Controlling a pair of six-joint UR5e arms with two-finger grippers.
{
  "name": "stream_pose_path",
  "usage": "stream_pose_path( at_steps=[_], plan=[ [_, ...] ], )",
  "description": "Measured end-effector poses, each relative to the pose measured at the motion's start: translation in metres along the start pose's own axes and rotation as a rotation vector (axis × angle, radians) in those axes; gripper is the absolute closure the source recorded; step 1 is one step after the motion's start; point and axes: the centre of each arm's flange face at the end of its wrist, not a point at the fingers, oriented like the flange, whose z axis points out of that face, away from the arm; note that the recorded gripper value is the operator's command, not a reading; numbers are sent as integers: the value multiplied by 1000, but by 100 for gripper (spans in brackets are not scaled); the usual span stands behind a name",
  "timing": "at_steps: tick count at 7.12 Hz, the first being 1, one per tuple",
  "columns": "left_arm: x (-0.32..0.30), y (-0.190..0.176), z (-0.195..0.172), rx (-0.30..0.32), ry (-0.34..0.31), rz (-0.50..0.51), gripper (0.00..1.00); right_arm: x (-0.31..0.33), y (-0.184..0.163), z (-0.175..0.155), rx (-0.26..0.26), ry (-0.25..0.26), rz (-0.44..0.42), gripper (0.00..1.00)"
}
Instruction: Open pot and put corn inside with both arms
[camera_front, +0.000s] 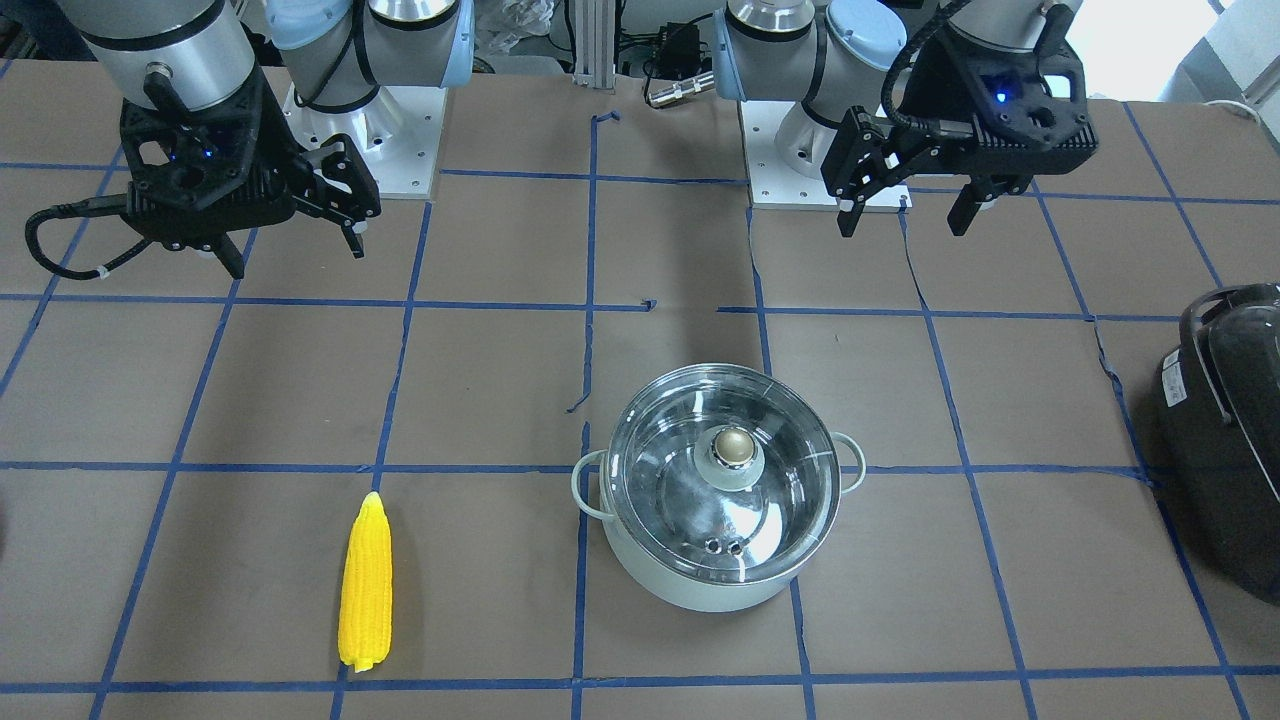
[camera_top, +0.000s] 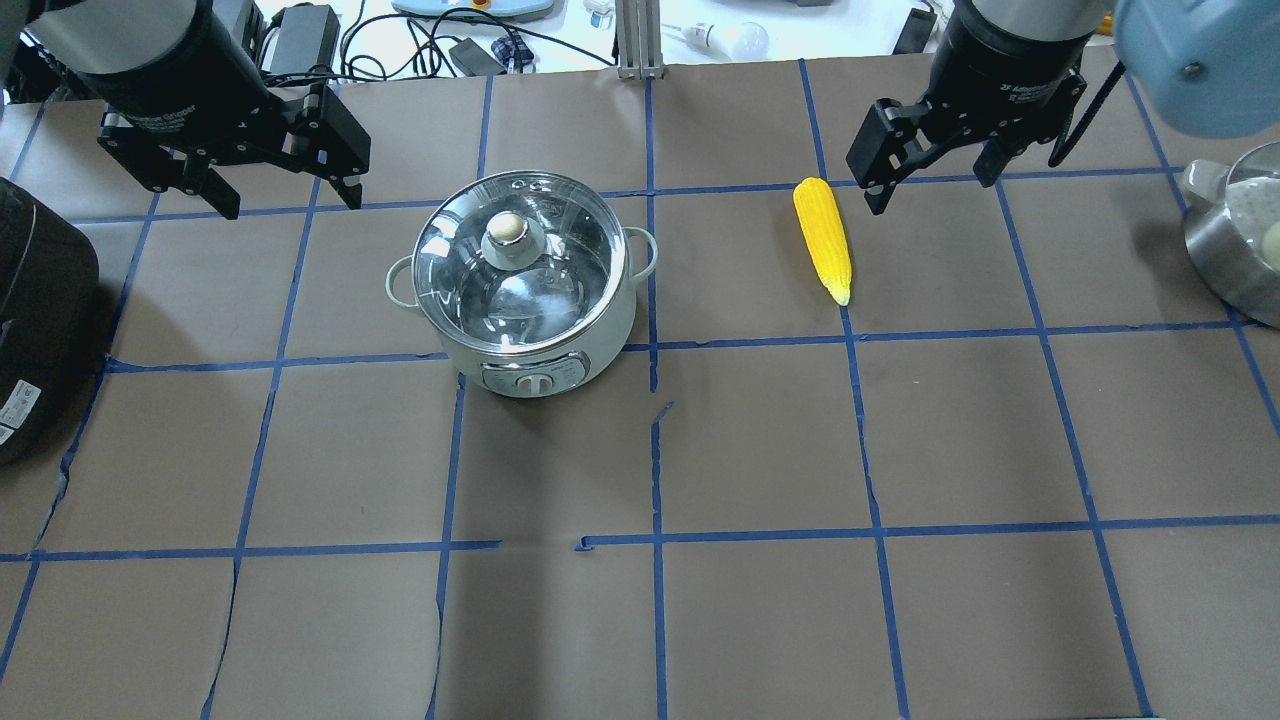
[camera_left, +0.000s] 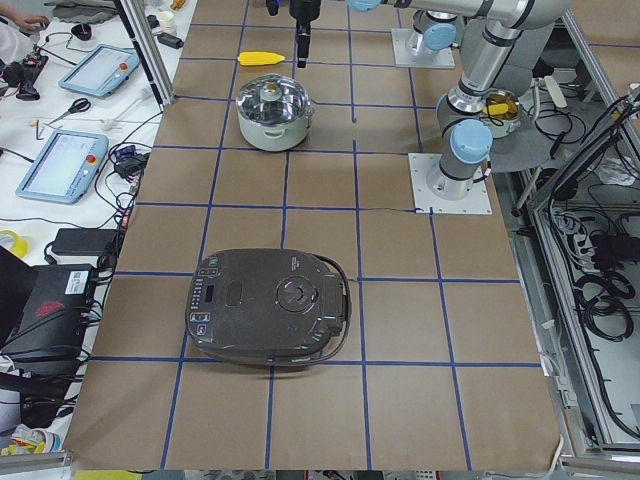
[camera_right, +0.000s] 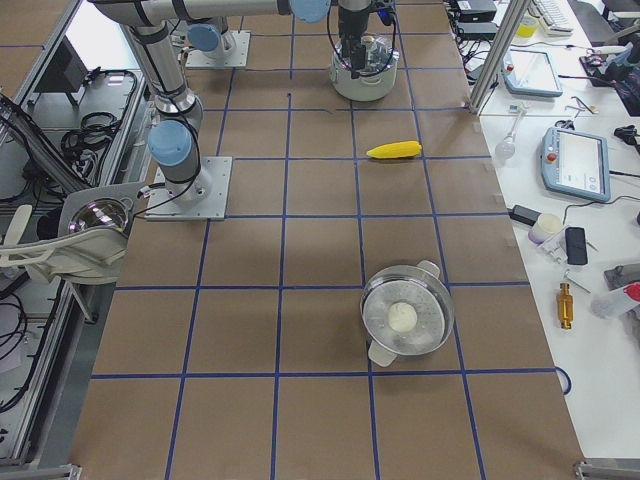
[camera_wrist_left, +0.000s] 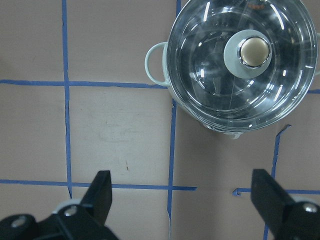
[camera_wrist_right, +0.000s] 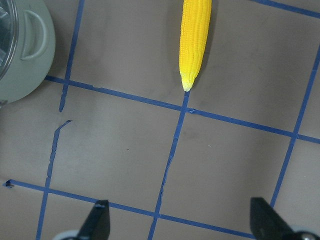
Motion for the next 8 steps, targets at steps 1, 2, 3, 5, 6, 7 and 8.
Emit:
stream_pose_path(
  at_steps=[1,2,3,5,6,7,8],
  plan=[
    [0,0,0,1,0,0,0,0,1,0,-1,0,-6,0],
    [0,0,-1,1,2,0,0,0,1,1,-3,0,-9,0],
    [1,-1,-1,1,3,1,0,-1,1,1,-4,1,-11,0],
    [0,0,0,0,2,0,0,-1,2,0,-4,5,-11,0],
    [0,0,0,0,4,-1,0,0,2,0,-4,6,-11,0],
    [1,0,1,-1,6,0,0,0,2,-1,-2,6,-10,0],
    [1,0,1,-1,7,0,0,0,2,-1,-2,6,-10,0]
  ],
)
